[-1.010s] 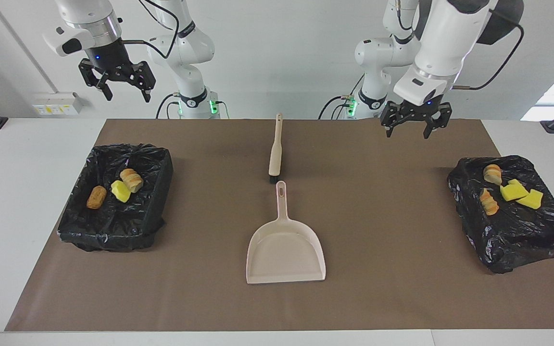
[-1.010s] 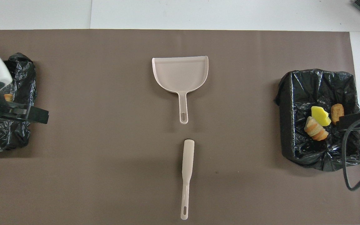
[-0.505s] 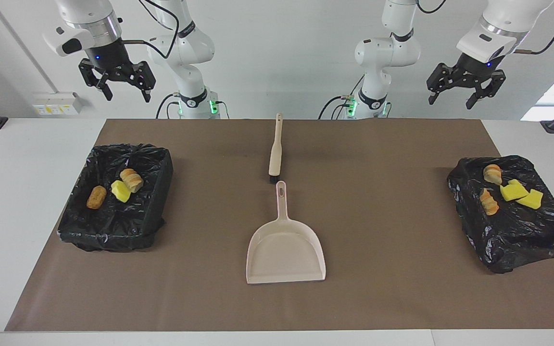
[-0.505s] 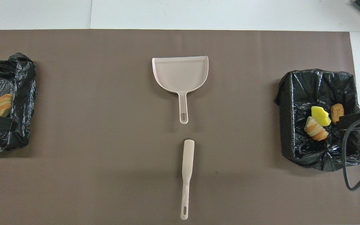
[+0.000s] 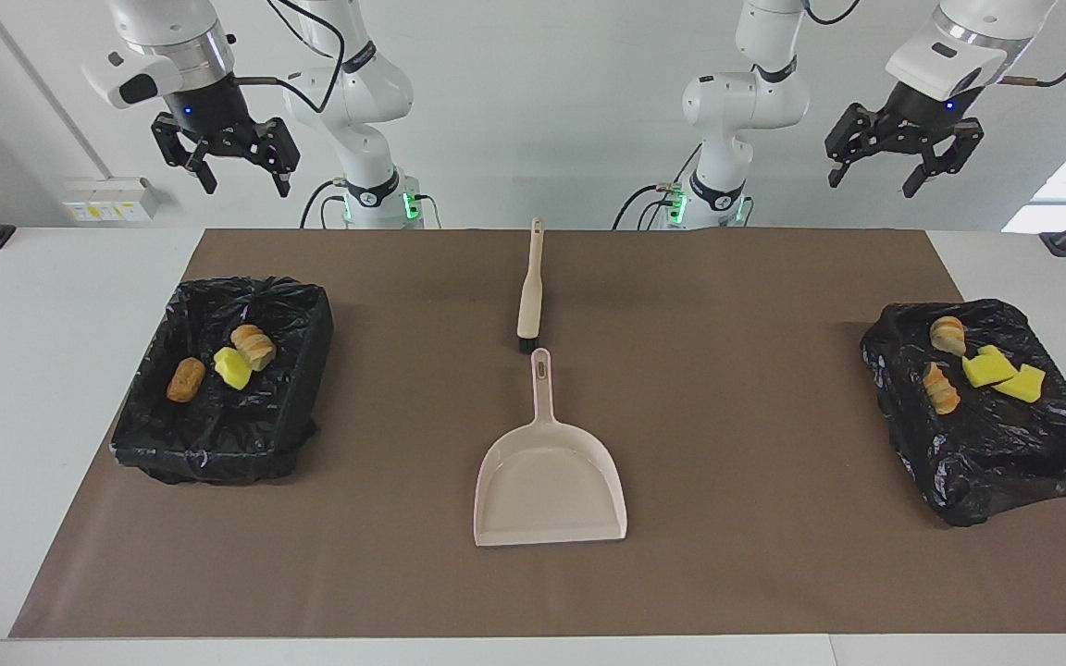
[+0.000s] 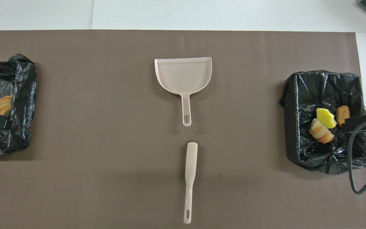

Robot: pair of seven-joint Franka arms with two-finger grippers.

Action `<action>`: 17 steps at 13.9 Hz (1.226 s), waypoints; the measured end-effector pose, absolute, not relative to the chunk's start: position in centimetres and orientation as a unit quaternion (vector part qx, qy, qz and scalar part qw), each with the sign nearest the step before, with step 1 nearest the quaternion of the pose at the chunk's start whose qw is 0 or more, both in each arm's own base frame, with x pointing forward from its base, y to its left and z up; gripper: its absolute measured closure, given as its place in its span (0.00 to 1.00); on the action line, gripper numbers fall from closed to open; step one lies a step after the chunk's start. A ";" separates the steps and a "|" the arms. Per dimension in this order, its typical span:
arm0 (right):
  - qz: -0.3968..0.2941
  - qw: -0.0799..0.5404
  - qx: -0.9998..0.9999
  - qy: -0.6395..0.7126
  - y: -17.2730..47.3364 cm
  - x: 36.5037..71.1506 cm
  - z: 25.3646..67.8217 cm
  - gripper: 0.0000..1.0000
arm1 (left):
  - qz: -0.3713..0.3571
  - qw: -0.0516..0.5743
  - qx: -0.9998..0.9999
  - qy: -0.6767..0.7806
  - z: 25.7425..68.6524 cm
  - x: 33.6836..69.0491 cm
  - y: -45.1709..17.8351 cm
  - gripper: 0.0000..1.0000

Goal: Sweep and dump trash in bin

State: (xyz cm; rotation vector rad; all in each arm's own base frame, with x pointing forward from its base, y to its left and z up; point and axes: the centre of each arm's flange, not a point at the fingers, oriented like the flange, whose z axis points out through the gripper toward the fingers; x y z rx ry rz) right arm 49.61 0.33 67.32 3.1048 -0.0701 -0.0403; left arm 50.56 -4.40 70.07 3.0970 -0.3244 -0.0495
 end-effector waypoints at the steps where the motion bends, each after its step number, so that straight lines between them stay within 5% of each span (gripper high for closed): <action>1: -0.013 0.018 1.000 -0.023 0.3 49.6 67.3 0.00 | -0.016 0.014 0.995 -0.102 70.1 50.6 -4.2 0.00; 17: -0.013 0.018 1.000 -0.023 0.3 49.6 67.3 0.00 | -0.016 0.013 0.997 -0.081 70.2 50.6 -2.0 0.00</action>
